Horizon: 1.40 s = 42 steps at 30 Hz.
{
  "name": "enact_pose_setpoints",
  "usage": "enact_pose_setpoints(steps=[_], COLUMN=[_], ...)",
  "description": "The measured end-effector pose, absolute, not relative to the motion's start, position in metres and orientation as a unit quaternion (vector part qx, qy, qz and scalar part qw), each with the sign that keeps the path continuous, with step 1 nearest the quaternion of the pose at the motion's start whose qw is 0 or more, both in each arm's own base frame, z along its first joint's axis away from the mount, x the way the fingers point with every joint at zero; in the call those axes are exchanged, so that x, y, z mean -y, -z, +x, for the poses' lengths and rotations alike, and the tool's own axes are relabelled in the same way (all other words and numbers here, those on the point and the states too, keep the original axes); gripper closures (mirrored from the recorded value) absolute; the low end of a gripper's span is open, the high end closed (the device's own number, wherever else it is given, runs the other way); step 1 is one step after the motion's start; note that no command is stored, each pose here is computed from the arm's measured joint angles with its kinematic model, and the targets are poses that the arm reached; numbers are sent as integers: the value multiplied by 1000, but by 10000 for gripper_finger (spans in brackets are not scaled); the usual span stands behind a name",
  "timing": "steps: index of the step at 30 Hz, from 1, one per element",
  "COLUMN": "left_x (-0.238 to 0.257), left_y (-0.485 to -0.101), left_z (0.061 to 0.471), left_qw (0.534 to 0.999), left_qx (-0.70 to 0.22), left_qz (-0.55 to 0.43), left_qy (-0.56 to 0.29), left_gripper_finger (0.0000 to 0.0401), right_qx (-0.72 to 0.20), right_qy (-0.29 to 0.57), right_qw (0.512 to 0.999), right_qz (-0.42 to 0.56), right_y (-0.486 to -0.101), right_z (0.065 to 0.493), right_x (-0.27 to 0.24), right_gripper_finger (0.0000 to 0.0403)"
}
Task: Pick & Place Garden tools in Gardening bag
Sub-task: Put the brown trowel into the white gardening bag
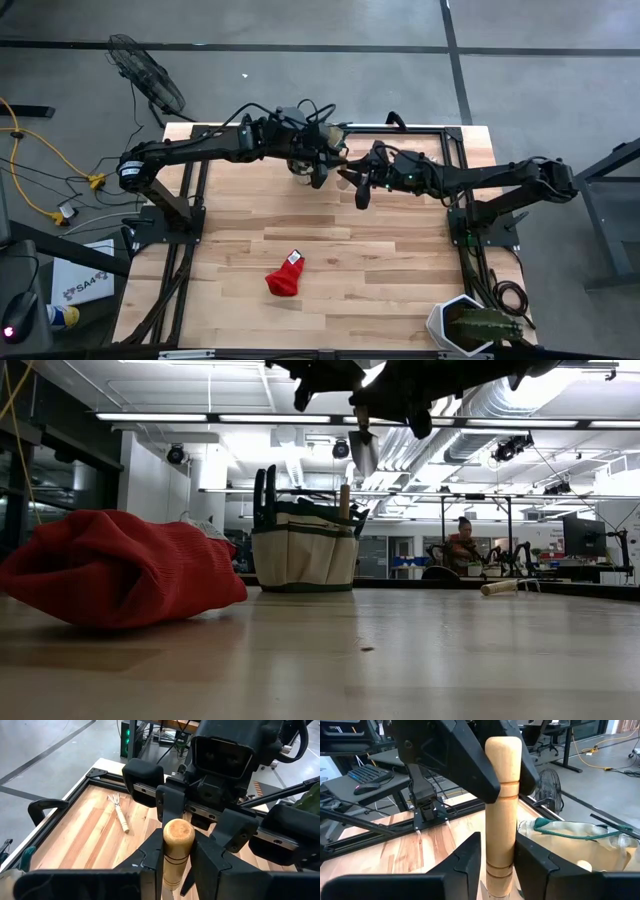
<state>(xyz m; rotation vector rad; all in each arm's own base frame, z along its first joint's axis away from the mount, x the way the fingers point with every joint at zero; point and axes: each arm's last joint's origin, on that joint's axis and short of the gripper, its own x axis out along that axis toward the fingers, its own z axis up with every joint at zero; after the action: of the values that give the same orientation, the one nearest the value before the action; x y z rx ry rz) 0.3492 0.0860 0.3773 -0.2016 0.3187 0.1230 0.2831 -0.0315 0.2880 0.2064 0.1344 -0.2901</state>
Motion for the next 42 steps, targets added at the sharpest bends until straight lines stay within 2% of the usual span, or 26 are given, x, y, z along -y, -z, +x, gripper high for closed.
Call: enact_pose_setpoints(steps=[5, 12, 18, 33, 42], left_x=[-86, -87, -87, -89, -92], left_y=[-377, -376, -376, -368, -365], left_z=[349, 348, 348, 345, 342], left_qw=[980, 979, 978, 966, 958], left_qx=[-163, -164, -165, -205, -232], left_qz=[-101, -100, -99, -95, -25], left_qy=[-62, -68, -76, -127, -168], left_gripper_finger=[337, 337, 337, 337, 337], right_qx=[-68, -69, -102, -145, -157], right_qy=[141, 140, 145, 140, 146], right_qw=[982, 981, 976, 970, 967], right_qz=[104, 112, 127, 138, 138], right_y=[-288, -287, -281, -292, -303], right_z=[283, 283, 282, 254, 230], right_x=[31, 31, 31, 27, 26], right_gripper_finger=[278, 219, 187, 182, 182])
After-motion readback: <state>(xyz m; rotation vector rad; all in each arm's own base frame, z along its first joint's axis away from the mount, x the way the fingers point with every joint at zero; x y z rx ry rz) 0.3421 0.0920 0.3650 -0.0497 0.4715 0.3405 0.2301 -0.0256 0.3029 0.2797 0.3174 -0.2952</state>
